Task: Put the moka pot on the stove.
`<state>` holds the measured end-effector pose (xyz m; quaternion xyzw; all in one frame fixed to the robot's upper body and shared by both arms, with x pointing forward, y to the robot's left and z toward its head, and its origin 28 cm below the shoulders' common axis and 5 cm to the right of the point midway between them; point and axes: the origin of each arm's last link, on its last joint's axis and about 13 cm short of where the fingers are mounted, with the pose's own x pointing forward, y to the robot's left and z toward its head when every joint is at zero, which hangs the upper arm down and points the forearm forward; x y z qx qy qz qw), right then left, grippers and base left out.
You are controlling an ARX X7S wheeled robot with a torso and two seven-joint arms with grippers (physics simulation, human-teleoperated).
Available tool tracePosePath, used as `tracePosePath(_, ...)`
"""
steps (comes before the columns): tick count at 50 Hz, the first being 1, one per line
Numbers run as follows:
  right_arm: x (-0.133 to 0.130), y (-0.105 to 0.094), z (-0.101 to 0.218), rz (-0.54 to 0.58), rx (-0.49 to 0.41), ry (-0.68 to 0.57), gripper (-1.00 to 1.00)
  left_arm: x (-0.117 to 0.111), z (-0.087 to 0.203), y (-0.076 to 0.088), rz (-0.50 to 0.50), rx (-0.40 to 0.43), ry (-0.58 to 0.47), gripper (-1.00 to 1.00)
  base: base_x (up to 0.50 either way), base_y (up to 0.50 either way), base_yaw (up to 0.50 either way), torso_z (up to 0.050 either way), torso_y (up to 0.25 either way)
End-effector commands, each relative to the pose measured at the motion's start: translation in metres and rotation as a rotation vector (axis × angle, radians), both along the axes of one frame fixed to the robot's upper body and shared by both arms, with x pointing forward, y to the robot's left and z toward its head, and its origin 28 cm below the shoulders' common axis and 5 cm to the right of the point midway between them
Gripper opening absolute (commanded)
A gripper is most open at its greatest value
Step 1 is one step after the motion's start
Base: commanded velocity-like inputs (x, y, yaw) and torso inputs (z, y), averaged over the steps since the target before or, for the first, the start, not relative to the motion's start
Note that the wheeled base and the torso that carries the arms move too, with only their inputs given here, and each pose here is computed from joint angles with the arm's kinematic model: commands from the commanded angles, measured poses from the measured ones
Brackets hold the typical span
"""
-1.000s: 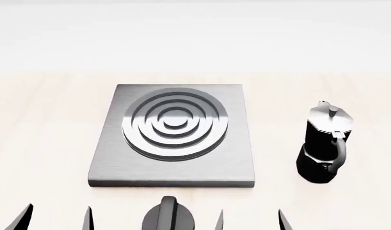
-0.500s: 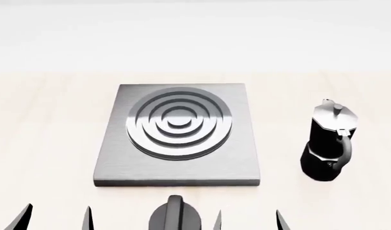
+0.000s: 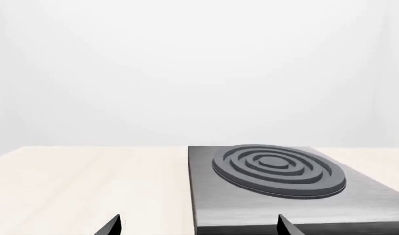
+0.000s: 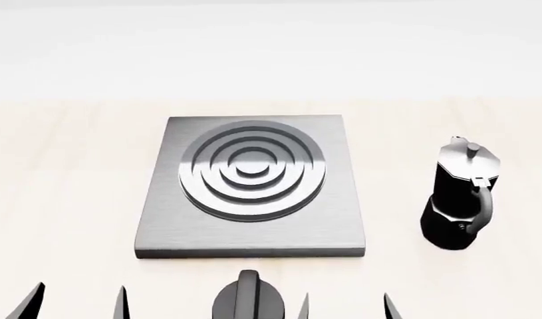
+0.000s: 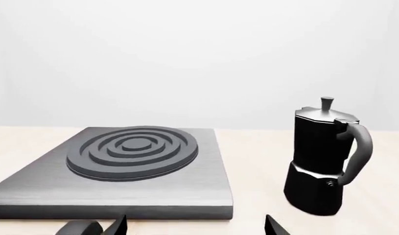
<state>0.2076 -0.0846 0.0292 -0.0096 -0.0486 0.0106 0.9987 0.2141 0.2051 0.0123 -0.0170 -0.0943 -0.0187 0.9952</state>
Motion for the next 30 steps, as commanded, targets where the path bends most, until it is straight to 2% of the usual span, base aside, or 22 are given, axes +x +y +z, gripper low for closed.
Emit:
tracePosePath(1,0.0,0.001,0.0,0.004,0.003,0.001,1.0,0.0,0.0,0.0,0.002,0.008,0.004,1.0,0.0,0.0,0.0,0.0,0.0)
tracePosePath(17,0.005,-0.001,0.001,0.012,-0.01,0.029,1.0,0.0,0.0,0.0,-0.002,0.023,0.017,1.0,0.0,0.0,0.0,0.0,0.0)
tracePosePath(30,0.028,-0.014,0.021,-0.034,-0.106,0.053,1.0,0.0,0.0,0.0,-0.002,0.027,0.017,1.0,0.0,0.0,0.0,0.0,0.0)
